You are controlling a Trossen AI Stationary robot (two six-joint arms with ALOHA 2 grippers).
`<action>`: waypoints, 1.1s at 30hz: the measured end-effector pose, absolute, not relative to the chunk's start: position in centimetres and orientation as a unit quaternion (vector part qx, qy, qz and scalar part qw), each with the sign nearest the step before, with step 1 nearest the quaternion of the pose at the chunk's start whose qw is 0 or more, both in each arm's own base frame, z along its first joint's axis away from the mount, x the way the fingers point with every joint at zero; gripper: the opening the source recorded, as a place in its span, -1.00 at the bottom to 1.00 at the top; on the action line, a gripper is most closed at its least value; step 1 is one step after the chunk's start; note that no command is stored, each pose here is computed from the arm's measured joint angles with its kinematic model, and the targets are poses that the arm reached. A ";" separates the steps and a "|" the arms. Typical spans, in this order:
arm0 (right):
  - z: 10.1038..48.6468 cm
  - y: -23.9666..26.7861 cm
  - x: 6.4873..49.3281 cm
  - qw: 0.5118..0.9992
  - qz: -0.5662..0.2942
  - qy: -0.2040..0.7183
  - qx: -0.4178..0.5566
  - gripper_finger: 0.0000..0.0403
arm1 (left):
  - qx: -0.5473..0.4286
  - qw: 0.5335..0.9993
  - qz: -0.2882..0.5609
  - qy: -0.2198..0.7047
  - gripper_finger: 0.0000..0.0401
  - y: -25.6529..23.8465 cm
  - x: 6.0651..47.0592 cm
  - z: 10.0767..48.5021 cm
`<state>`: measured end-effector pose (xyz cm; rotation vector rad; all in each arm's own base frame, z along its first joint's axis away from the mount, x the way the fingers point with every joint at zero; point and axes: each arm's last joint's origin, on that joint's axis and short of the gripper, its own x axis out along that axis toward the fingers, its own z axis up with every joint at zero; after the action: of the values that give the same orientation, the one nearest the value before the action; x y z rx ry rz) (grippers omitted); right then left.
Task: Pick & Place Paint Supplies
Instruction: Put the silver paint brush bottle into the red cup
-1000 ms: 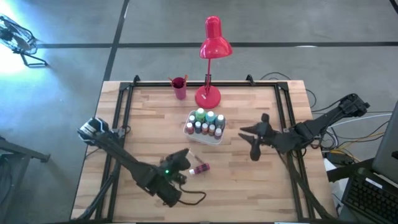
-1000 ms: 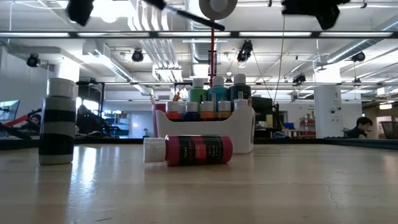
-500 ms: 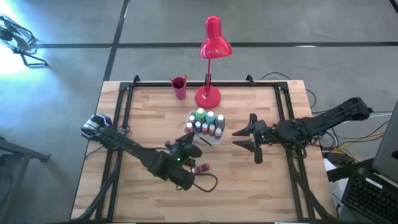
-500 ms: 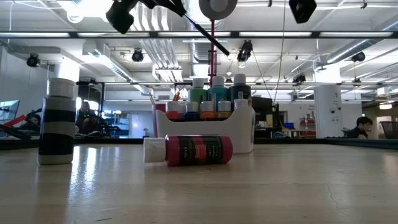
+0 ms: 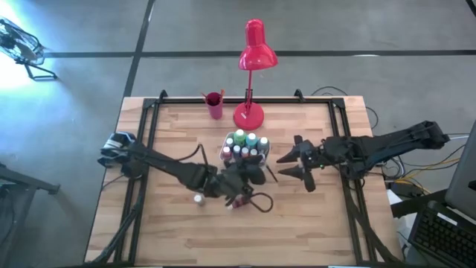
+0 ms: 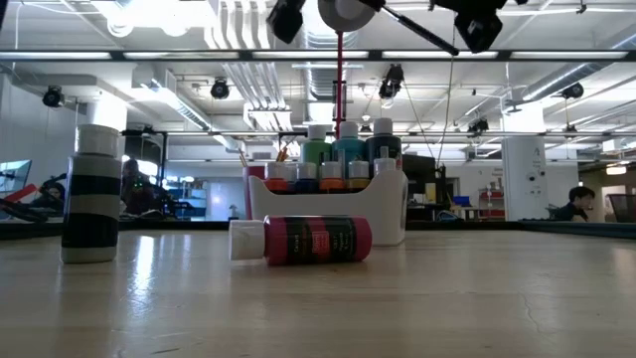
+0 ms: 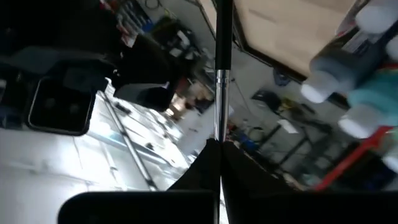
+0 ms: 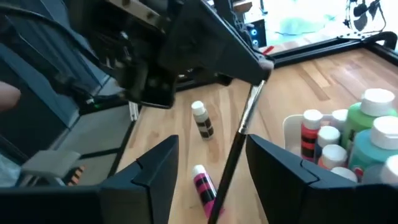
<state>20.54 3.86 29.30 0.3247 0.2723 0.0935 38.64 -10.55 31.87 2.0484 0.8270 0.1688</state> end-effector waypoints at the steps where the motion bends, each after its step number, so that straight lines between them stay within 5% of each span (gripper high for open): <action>1: 29.5 3.8 20.2 0.976 0.048 0.134 0.164 -0.08 | 0.834 0.439 0.062 0.329 -1.00 -10.3 38.8 32.0; 18: 29.4 3.4 20.3 0.975 0.036 0.134 0.172 -0.10 | 0.909 0.345 0.042 0.231 -1.00 -9.9 39.8 33.5; 27: 28.6 3.7 21.4 0.971 0.037 0.150 0.180 -0.02 | 0.913 0.333 0.059 0.227 -1.00 -9.5 40.0 33.9; 33: 28.5 3.9 22.0 0.971 0.048 0.142 0.184 -0.14 | 0.913 0.332 0.060 0.228 -1.00 -9.5 40.0 33.9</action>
<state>22.04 3.86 28.49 0.3723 0.2862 0.0967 40.01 -9.47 33.92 2.3865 0.5956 0.1555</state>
